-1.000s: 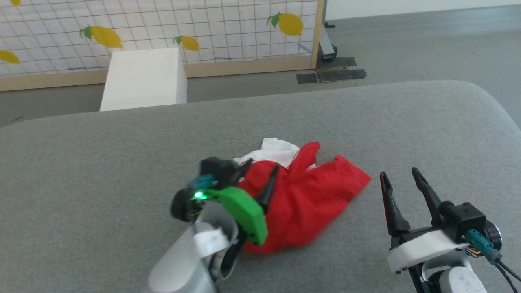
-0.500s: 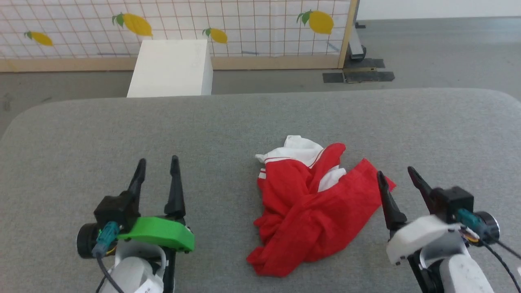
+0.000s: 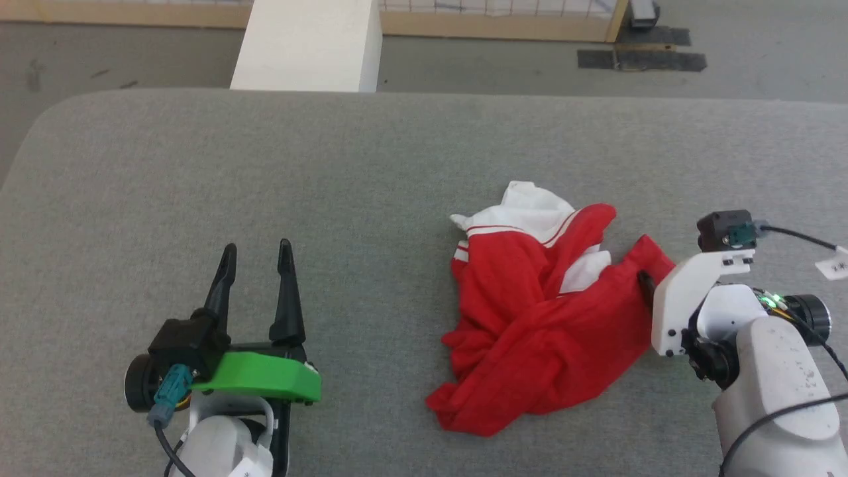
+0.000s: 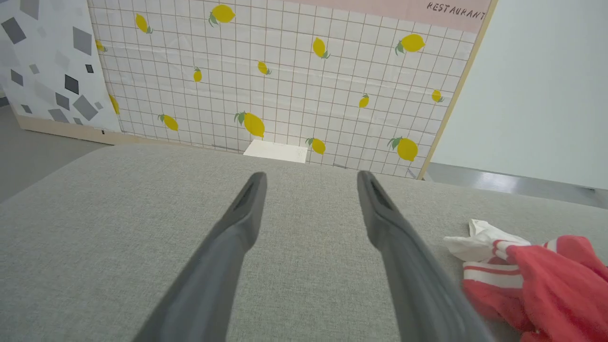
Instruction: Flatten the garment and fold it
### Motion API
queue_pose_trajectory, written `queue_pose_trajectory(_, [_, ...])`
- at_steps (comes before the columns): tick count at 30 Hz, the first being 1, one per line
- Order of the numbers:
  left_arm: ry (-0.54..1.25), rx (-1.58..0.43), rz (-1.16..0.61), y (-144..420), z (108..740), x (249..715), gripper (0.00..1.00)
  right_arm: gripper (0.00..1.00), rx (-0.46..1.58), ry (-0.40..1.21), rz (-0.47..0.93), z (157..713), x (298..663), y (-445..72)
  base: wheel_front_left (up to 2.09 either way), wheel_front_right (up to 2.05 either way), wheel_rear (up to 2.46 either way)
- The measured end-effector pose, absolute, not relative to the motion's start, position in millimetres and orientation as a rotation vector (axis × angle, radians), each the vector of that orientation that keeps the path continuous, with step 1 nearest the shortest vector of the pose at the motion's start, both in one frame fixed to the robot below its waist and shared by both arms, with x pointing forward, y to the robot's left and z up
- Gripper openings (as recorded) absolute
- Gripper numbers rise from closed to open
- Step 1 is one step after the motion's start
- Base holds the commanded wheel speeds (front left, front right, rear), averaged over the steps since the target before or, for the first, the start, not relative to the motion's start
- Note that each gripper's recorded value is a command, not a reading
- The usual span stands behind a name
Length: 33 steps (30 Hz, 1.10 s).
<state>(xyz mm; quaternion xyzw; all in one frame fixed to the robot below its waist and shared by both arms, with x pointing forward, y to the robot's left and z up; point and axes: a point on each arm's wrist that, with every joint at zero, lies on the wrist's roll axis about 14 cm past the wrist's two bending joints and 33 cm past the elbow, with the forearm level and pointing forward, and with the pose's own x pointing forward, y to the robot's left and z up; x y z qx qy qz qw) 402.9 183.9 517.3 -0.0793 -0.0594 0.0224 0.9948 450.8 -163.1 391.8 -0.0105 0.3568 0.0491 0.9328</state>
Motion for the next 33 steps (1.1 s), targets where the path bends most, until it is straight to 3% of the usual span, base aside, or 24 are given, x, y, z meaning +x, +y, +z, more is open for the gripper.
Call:
queue_pose_trajectory(2, [-0.107,-0.151,0.055,188,513,404,1.00,1.00,-0.029,0.794,0.119,380,452,-156,0.00,0.00,0.00])
queue_pose_trajectory(3, [-0.099,-0.149,0.060,191,509,404,1.00,0.82,-0.039,0.825,0.129,375,451,-153,0.00,0.00,0.00])
queue_pose_trajectory(4, [-0.090,-0.148,0.065,193,506,404,1.00,0.44,-0.041,0.845,0.135,372,453,-150,0.00,0.00,0.00])
queue_pose_trajectory(6, [-0.081,-0.143,0.076,197,503,403,1.00,0.00,-0.040,0.859,0.147,371,457,-146,0.00,0.00,0.00])
queue_pose_trajectory(9, [-0.076,-0.137,0.084,201,501,401,1.00,0.00,0.040,0.819,0.165,377,462,-137,0.00,0.00,0.00])
queue_pose_trajectory(10, [-0.086,-0.131,0.086,202,505,399,1.00,0.00,0.183,0.697,0.177,396,464,-130,0.00,0.00,0.00])
queue_pose_trajectory(13, [-0.103,-0.131,0.096,205,511,397,1.00,0.00,0.260,0.561,0.196,425,459,-127,0.00,0.00,0.00])
queue_pose_trajectory(17, [-0.117,-0.134,0.078,199,516,392,1.00,0.00,0.332,0.482,0.238,454,426,-124,0.00,0.00,0.00])
queue_pose_trajectory(23, [-0.147,-0.144,0.034,185,527,393,1.00,0.00,0.305,0.720,0.134,417,330,-164,0.00,0.00,0.00])
queue_pose_trajectory(26, [-0.159,-0.148,0.012,177,532,395,1.00,0.00,0.271,0.895,0.004,390,279,-203,0.00,0.00,0.00])
queue_pose_trajectory(29, [-0.168,-0.151,-0.008,172,535,395,1.00,0.00,0.236,0.963,-0.107,381,254,-236,0.00,0.00,0.00])
queue_pose_trajectory(30, [-0.169,-0.152,-0.011,171,536,395,1.00,0.18,0.226,0.960,-0.132,381,252,-243,0.00,0.00,0.00])
queue_pose_trajectory(31, [-0.169,-0.152,-0.013,170,536,395,1.00,0.88,0.209,0.943,-0.154,383,253,-250,0.00,0.00,0.00])
queue_pose_trajectory(32, [-0.168,-0.152,-0.013,170,536,395,1.00,1.00,0.200,0.920,-0.169,385,255,-255,0.00,0.00,0.00])
queue_pose_trajectory(33, [-0.167,-0.152,-0.013,170,535,395,1.00,1.00,0.197,0.893,-0.179,387,259,-258,0.00,0.00,0.00])
